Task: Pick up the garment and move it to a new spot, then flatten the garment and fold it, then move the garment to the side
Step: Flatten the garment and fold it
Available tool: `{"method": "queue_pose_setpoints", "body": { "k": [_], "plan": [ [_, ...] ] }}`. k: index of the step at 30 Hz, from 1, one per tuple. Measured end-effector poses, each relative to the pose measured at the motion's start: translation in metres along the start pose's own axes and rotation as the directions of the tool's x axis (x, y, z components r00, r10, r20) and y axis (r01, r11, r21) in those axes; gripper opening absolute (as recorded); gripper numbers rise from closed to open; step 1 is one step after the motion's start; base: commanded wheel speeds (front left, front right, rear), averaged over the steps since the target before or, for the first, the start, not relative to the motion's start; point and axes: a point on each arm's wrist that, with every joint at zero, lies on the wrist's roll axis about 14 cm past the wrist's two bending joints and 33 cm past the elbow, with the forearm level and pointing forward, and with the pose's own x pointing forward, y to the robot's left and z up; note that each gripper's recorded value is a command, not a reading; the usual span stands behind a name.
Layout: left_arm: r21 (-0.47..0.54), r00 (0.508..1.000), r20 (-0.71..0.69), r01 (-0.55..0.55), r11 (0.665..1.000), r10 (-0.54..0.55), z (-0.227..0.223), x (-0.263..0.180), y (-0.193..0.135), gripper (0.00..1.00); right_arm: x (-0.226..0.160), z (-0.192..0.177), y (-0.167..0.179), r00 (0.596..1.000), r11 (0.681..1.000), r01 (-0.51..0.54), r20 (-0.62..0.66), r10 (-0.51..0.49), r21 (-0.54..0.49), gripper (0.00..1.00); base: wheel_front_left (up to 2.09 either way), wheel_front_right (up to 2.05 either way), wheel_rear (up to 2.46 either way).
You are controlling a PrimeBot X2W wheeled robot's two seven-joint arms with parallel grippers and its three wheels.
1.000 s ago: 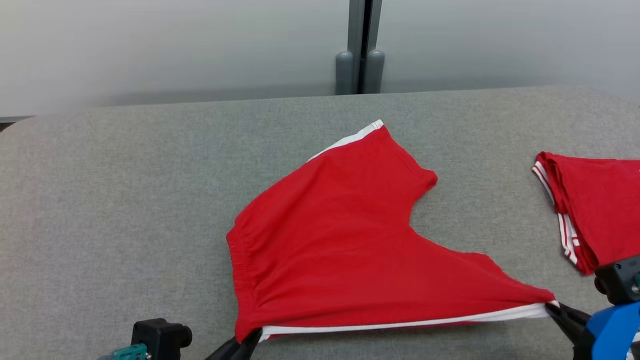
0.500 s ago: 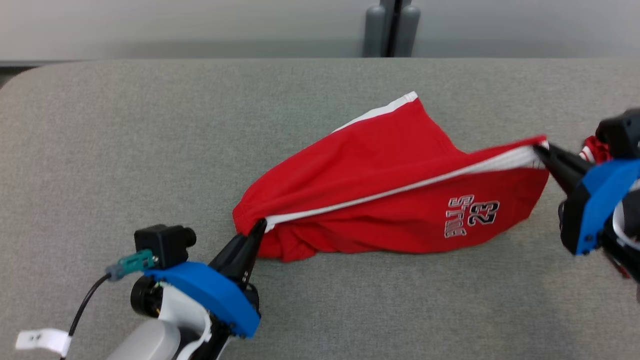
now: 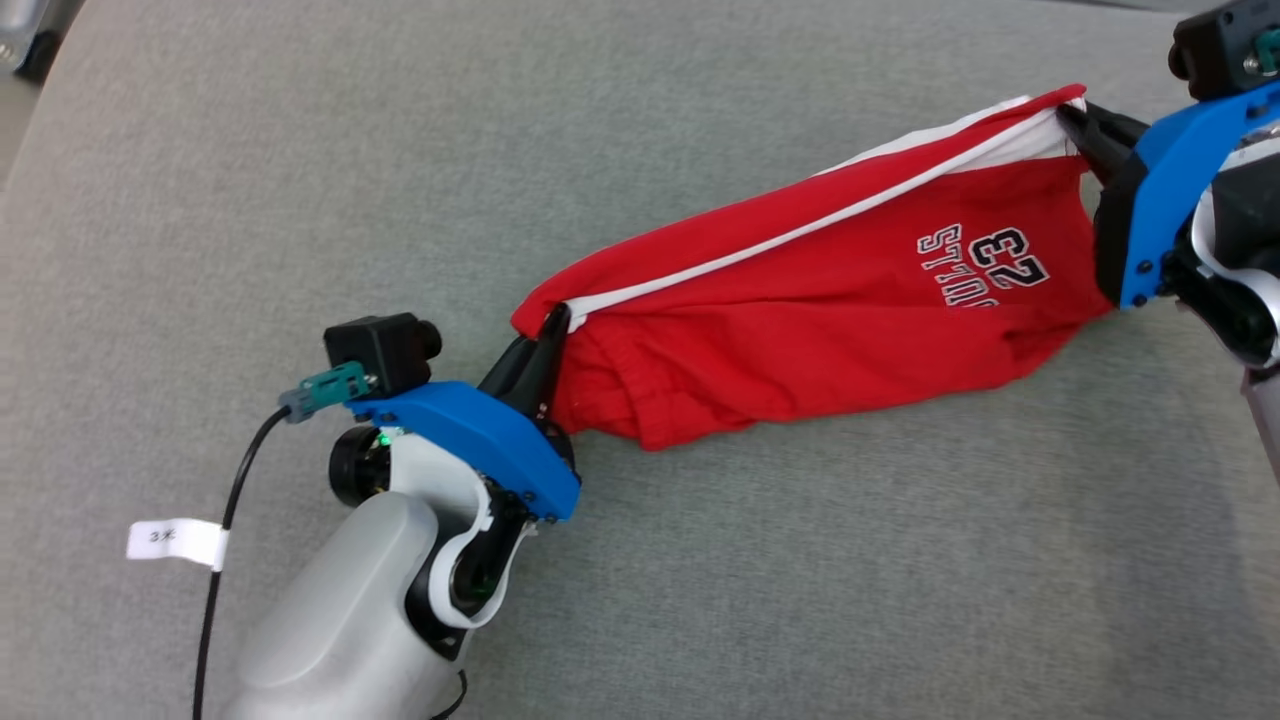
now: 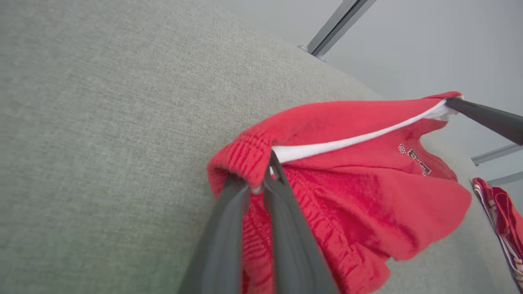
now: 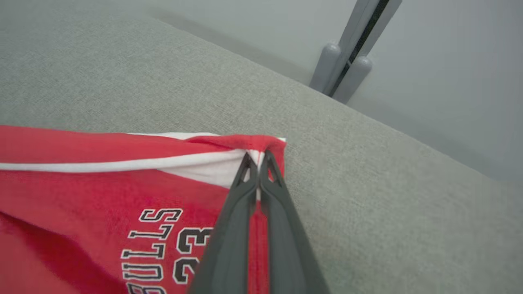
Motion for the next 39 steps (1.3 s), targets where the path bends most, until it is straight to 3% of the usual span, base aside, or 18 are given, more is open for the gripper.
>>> {"method": "queue_pose_setpoints", "body": {
  "k": [1, 2, 7, 14, 17, 22, 28, 39],
  "plan": [
    [-0.003, 1.000, 0.000, -0.007, 1.000, 0.007, -0.001, 0.001, 0.003, 0.46, 0.008, -0.004, 0.003, 1.000, 1.000, -0.011, -0.015, 0.011, 0.011, 0.46, 0.00, 0.00, 0.00],
    [-0.009, 1.000, 0.003, -0.010, 1.000, 0.010, -0.002, 0.002, 0.005, 1.00, 0.014, -0.008, 0.007, 0.999, 1.000, -0.021, -0.029, 0.021, 0.019, 1.00, 0.00, 0.00, 0.00],
    [-0.018, 0.999, 0.039, -0.012, 1.000, 0.013, 0.001, -0.002, 0.010, 1.00, 0.026, -0.014, 0.023, 0.997, 0.998, -0.062, -0.042, 0.063, 0.033, 1.00, 0.00, 0.00, 0.00],
    [0.002, 0.979, 0.204, 0.023, 1.000, -0.022, 0.023, -0.037, 0.007, 1.00, -0.007, -0.008, 0.021, 0.999, 0.997, -0.049, -0.005, 0.049, 0.061, 1.00, 0.00, 0.00, 0.00],
    [0.039, 0.955, 0.295, 0.014, 0.999, -0.025, 0.037, -0.055, 0.010, 1.00, -0.024, -0.014, 0.014, 1.000, 0.995, -0.020, 0.008, 0.020, 0.102, 1.00, 0.00, 0.00, 0.00],
    [0.193, 0.923, 0.384, -0.045, 0.980, -0.033, 0.061, -0.073, 0.015, 1.00, -0.042, -0.021, 0.002, 0.999, 0.985, 0.026, 0.038, -0.032, 0.171, 1.00, 0.00, 0.00, 0.00],
    [0.271, 0.878, 0.477, -0.122, 0.955, -0.023, 0.086, -0.083, 0.023, 1.00, -0.030, -0.032, 0.003, 0.998, 0.968, 0.039, 0.040, -0.050, 0.249, 1.00, 0.00, 0.00, 0.00],
    [0.321, 0.894, 0.447, -0.177, 0.930, 0.015, 0.069, -0.083, 0.043, 1.00, 0.015, -0.069, 0.006, 0.992, 0.943, 0.107, -0.094, -0.081, 0.314, 1.00, 0.00, 0.00, 0.00]
  ]
}}
